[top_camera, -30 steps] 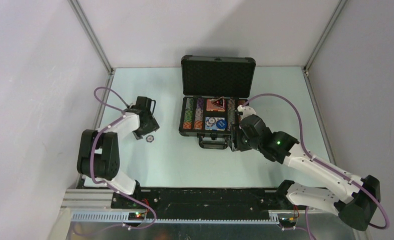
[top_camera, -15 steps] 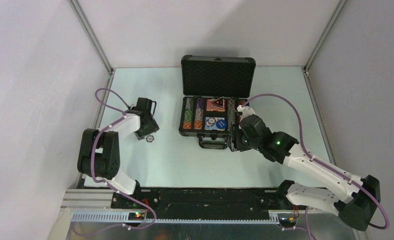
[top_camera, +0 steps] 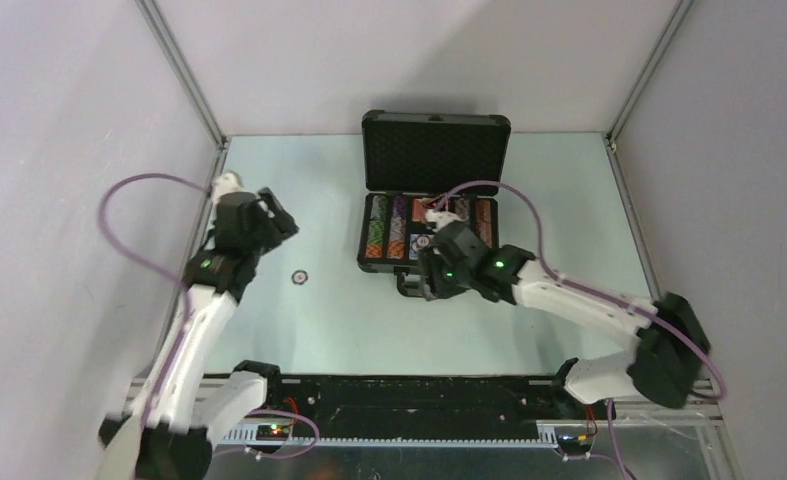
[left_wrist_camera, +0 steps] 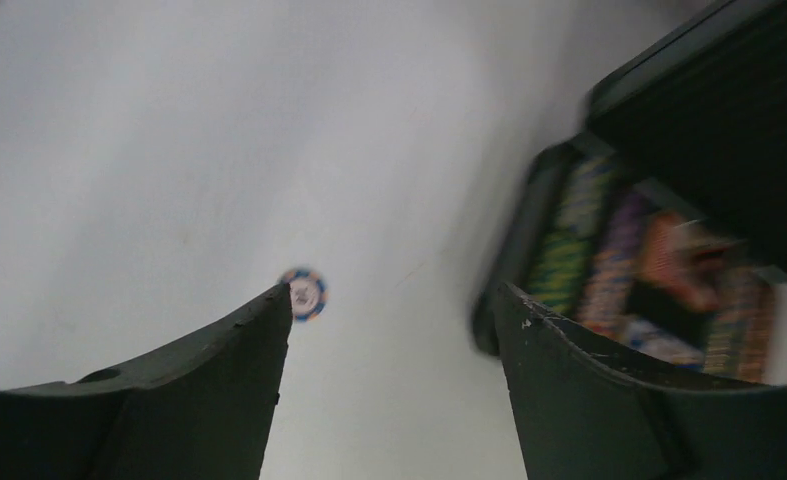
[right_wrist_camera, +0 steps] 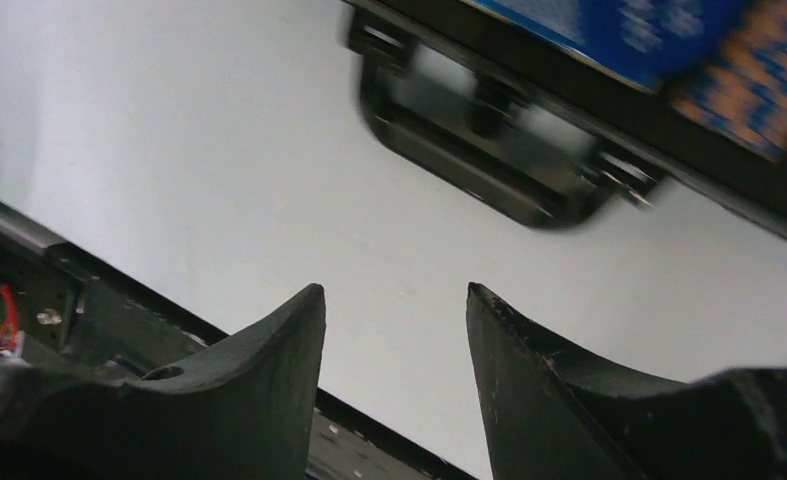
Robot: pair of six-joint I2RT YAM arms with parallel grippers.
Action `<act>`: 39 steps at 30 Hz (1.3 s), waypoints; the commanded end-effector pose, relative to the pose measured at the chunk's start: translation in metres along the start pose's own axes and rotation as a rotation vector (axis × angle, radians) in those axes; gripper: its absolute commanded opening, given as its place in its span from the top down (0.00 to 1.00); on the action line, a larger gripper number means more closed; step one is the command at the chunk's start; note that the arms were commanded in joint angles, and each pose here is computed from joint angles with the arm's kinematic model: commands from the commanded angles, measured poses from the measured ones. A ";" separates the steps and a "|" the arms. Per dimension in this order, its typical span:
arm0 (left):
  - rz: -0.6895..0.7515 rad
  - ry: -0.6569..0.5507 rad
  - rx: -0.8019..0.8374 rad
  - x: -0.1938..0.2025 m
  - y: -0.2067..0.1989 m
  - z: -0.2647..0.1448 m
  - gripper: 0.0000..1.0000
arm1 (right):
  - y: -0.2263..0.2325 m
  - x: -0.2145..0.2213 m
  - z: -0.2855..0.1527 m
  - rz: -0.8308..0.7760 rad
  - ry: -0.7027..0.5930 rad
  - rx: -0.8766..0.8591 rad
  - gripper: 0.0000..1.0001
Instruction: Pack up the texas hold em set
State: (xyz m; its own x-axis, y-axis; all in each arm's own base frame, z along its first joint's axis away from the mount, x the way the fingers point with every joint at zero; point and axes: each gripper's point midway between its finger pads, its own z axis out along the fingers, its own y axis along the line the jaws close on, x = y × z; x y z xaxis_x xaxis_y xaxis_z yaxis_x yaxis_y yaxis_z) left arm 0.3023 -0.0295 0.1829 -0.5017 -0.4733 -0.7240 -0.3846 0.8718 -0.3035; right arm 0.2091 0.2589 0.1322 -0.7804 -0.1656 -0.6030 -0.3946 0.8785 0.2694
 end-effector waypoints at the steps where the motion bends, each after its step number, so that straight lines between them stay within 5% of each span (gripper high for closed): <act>1: 0.040 -0.239 0.043 -0.059 0.013 -0.080 0.19 | 0.080 -0.046 0.024 -0.088 -0.059 -0.154 0.39; 6: 0.074 -0.394 -0.059 -0.073 0.052 -0.116 0.16 | 0.161 -0.062 0.086 -0.229 0.006 -0.219 0.32; 16: 0.072 -0.442 -0.091 -0.055 0.072 -0.104 0.15 | 0.246 -0.083 0.190 -0.476 -0.021 -0.299 0.30; 29: 0.070 -0.468 -0.062 -0.058 0.068 -0.107 0.15 | 0.247 -0.086 0.249 -0.605 -0.125 -0.279 0.35; 39: 0.079 -0.455 -0.053 -0.056 0.066 -0.103 0.15 | 0.257 -0.089 0.274 -0.616 -0.191 -0.314 0.28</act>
State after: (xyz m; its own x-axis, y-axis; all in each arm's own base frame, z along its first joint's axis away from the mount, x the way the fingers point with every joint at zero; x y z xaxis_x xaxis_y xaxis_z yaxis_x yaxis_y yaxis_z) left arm 0.2215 0.0389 0.2608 -0.1661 -0.3129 -0.9352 -0.4087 0.8849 -0.2235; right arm 0.2971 0.6032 0.0338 -0.3445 -0.5408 -0.7673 -0.8704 0.4902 0.0453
